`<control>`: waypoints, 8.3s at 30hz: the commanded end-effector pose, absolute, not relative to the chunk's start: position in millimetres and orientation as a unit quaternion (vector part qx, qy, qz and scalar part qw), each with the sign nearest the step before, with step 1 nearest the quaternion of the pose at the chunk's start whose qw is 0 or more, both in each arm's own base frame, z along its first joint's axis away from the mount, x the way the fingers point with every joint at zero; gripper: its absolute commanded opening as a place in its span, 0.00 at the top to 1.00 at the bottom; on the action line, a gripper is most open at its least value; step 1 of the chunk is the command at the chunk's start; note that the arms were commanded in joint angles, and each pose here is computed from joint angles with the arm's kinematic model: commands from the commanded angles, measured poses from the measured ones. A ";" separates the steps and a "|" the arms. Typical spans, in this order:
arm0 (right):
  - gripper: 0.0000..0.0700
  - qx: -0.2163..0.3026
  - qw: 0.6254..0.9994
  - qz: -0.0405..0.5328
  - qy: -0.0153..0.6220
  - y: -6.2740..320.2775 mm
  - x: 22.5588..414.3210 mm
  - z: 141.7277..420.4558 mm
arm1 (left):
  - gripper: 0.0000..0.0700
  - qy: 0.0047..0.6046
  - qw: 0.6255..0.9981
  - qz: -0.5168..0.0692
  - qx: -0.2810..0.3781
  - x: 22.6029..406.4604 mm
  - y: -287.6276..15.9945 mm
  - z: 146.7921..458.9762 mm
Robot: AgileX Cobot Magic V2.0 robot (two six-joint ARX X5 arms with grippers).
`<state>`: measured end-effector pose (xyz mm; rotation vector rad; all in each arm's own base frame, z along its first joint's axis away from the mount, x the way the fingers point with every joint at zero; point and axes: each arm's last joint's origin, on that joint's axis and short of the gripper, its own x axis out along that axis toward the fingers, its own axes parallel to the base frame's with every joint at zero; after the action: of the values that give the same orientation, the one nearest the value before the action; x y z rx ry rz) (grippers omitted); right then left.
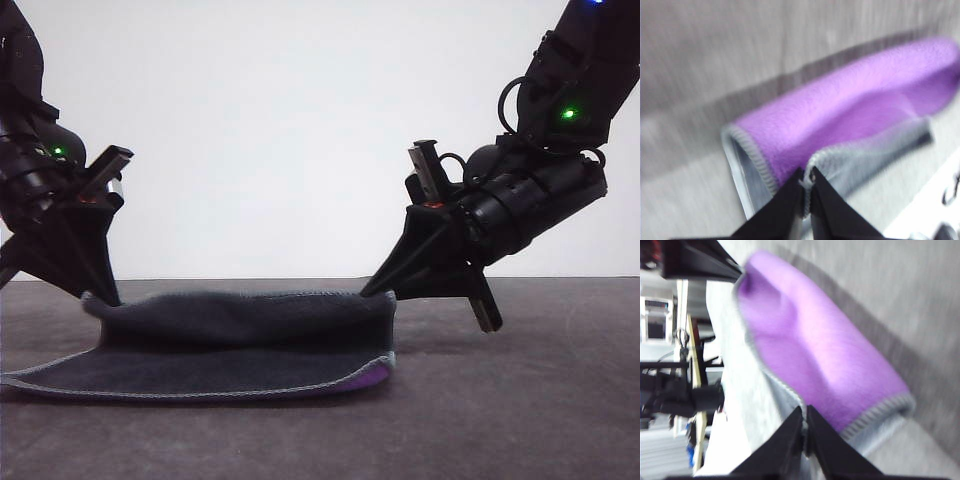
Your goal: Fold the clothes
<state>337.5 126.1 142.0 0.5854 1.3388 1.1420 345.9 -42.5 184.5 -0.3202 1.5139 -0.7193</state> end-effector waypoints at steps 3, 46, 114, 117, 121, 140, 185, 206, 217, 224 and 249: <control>0.99 0.228 0.593 0.517 0.574 132.5 334.3 142.6 | 1.00 0.677 0.642 -0.335 -0.133 346.1 -43.0 182.5; 0.47 0.158 0.607 0.522 0.579 118.6 306.9 186.4 | 0.47 0.683 0.630 -0.332 -0.163 346.6 -26.6 212.6; 1.00 0.296 0.702 0.377 0.527 145.4 248.7 118.5 | 0.48 0.532 0.828 -0.123 -0.129 293.2 55.8 329.6; 1.00 0.301 0.701 0.388 0.518 148.3 251.6 122.9 | 0.48 0.532 0.828 -0.123 -0.129 293.2 55.8 329.6; 1.00 0.296 0.695 0.415 0.507 159.1 254.9 132.2 | 0.48 0.531 0.828 -0.123 -0.129 293.3 55.7 329.6; 1.00 0.250 0.655 0.521 0.486 269.1 278.8 162.2 | 0.48 0.528 0.831 -0.122 -0.128 294.1 56.0 329.9; 0.50 0.160 0.689 0.550 0.445 246.2 299.2 204.7 | 0.48 0.525 0.833 -0.122 -0.127 294.8 56.1 330.2; 0.50 0.029 0.877 0.211 0.432 41.9 292.0 287.2 | 0.48 0.523 0.834 -0.123 -0.125 295.1 56.2 330.3; 0.71 0.034 0.878 0.193 0.436 27.7 292.6 286.3 | 0.52 0.525 0.833 -0.123 -0.126 294.7 56.1 330.2; 0.99 0.035 0.877 0.198 0.435 28.0 292.5 286.4 | 0.99 0.525 0.833 -0.125 -0.123 294.7 55.8 330.1; 0.99 0.037 0.878 0.196 0.435 28.1 292.6 286.5 | 0.98 0.522 0.834 -0.123 -0.125 295.2 56.2 330.5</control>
<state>288.8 28.1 284.0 0.0820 0.9188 0.4050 291.4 54.6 330.5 -0.2686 1.1108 -0.2630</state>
